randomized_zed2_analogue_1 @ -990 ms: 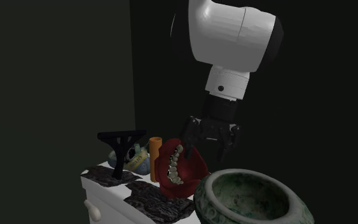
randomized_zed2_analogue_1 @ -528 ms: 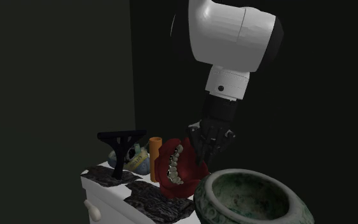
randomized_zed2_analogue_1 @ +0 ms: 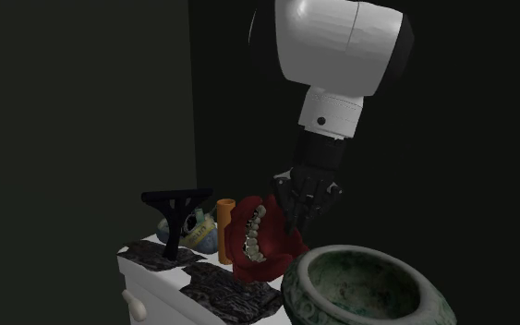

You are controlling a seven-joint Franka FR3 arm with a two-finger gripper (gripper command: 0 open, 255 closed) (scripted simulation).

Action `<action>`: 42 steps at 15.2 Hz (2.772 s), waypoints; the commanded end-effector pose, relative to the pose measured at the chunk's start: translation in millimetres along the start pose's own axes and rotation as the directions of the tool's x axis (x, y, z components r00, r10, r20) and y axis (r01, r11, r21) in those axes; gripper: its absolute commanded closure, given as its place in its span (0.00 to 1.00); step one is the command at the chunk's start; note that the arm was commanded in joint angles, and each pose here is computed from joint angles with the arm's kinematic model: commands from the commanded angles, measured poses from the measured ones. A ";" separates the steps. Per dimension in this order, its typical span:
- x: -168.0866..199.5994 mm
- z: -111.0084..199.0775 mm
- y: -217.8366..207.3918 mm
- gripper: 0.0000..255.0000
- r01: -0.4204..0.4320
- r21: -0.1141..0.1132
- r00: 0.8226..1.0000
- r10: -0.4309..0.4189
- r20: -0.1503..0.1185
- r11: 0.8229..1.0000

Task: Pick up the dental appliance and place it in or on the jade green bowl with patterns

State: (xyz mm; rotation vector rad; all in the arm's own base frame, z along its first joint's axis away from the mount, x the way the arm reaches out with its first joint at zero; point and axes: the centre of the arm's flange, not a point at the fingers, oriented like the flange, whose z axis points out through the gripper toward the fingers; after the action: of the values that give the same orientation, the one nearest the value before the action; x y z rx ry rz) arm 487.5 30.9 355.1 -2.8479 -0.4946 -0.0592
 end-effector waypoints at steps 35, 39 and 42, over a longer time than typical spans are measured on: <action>-47.2 -174.2 -20.2 1.00 0.000 0.000 1.000 0.000 0.000 1.000; -95.3 -190.5 -5.9 1.00 0.000 0.000 1.000 0.000 0.000 1.000; -131.5 -202.6 4.8 1.00 0.000 0.000 1.000 0.000 0.000 1.000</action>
State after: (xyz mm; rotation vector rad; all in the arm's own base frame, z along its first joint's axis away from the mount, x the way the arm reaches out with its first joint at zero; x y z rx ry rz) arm 376.7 -60.0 537.9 -2.8483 -0.4935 -0.0600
